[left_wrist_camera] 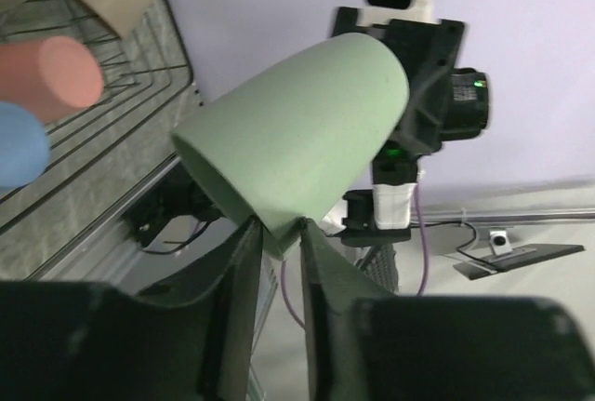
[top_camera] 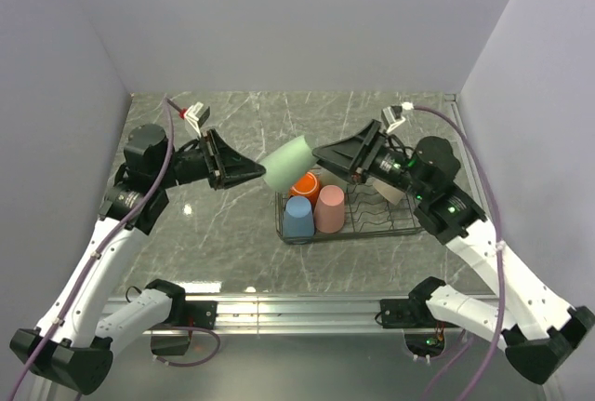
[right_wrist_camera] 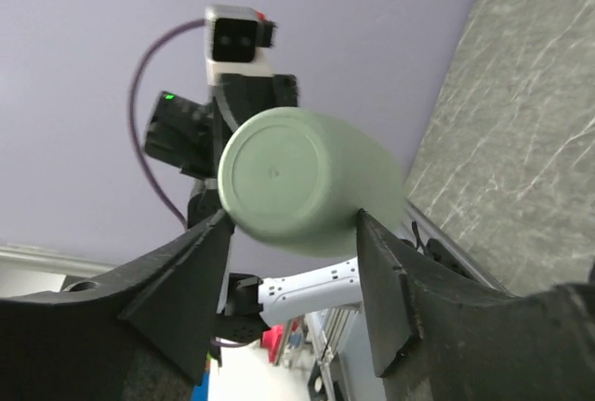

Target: Load the cups into the dish rack

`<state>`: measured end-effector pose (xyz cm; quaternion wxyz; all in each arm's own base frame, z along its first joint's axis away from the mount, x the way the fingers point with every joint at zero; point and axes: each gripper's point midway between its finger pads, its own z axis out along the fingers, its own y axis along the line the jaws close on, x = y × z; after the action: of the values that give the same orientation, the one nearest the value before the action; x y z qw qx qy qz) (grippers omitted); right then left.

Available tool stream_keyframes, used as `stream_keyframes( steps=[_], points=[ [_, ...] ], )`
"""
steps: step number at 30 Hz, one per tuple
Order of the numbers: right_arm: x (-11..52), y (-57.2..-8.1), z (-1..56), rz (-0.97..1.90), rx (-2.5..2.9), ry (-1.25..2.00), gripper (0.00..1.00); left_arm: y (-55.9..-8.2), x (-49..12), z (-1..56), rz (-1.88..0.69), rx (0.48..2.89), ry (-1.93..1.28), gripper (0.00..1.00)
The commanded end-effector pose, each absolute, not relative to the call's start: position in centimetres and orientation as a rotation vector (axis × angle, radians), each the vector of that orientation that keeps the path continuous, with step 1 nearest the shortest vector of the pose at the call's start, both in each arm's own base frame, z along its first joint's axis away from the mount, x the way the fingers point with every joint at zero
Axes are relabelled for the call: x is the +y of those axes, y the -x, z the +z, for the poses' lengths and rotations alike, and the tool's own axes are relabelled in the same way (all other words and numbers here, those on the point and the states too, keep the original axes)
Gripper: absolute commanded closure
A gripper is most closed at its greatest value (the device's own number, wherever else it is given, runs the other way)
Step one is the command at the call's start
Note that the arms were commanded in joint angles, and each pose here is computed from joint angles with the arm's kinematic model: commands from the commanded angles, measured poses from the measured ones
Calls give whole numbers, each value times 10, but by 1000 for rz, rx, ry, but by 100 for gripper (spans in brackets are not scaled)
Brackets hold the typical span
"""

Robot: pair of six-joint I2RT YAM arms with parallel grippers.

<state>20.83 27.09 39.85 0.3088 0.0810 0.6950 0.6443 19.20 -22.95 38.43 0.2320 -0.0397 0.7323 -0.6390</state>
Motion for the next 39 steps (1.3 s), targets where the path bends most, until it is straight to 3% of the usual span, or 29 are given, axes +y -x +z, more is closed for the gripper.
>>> stream_keyframes(
  steps=[1,2,10,17,19,22,23,25,26,30,33,39],
  points=[
    [248,-201,419,1644,1735,-207,100,-190,-227,352,-1670,2107,93,74],
    [244,-202,417,1629,1734,-216,100,-191,-227,349,-1677,2113,98,76],
    [206,-196,400,1409,1770,-291,100,-201,-229,328,-1620,2170,81,58],
    [191,-187,377,1315,1832,-295,100,-211,-232,323,-1597,2169,74,100],
    [191,-184,372,1334,1831,-303,96,-213,-231,323,-1569,2179,73,99],
    [189,-182,366,1342,1824,-326,87,-220,-220,314,-1411,2216,100,66],
    [188,-182,366,1339,1821,-330,80,-233,-205,302,-1250,2233,186,44],
    [187,-181,364,1337,1825,-324,71,-236,-177,273,-994,2325,279,28],
    [188,-181,362,1331,1835,-322,59,-246,-155,257,-816,2339,343,19],
    [194,-179,350,1309,1916,-276,36,-249,-83,212,-335,2390,576,11],
    [192,-177,342,1271,1955,-262,32,-253,-42,200,-125,2360,689,9],
    [191,-171,327,1253,2005,-233,30,-277,-19,203,-21,2294,731,12]
  ],
)
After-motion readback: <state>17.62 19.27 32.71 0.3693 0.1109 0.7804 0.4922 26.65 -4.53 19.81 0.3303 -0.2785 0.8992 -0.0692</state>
